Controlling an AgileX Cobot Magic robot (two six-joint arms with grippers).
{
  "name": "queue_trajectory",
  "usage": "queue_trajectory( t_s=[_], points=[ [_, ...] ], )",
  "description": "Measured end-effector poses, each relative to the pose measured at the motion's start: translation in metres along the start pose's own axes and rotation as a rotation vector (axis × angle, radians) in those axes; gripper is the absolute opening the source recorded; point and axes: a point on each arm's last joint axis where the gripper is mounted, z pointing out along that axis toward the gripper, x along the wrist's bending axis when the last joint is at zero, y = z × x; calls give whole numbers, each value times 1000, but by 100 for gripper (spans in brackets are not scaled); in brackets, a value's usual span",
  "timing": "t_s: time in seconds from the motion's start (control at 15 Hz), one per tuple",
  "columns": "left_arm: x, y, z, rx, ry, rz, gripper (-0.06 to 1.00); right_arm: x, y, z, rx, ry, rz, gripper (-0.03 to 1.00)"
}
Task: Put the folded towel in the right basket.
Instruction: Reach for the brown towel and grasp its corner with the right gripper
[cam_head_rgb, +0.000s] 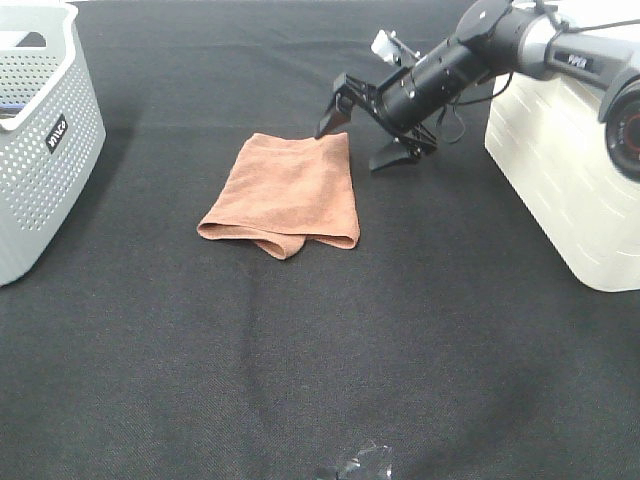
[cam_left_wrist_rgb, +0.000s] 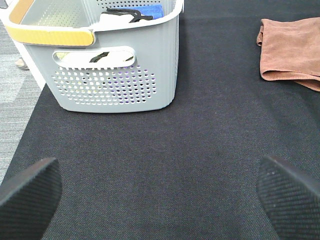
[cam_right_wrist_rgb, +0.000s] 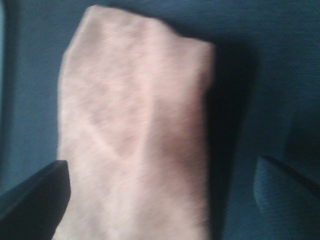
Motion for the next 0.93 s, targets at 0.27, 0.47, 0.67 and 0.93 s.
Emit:
queue_trajectory(
  t_s=[0.27,0.47,0.67,0.93],
  points=[
    [0,0,0,0,0,0,99,-12,-4,15,11,-10,33,95],
    [0,0,0,0,0,0,99,-12,-4,18,6,7,50,95],
    [0,0,0,0,0,0,99,-14,-4,25,-22,46,95,93],
    [0,0,0,0,0,0,99,4,-10,53,-75,137,121,89]
  ],
)
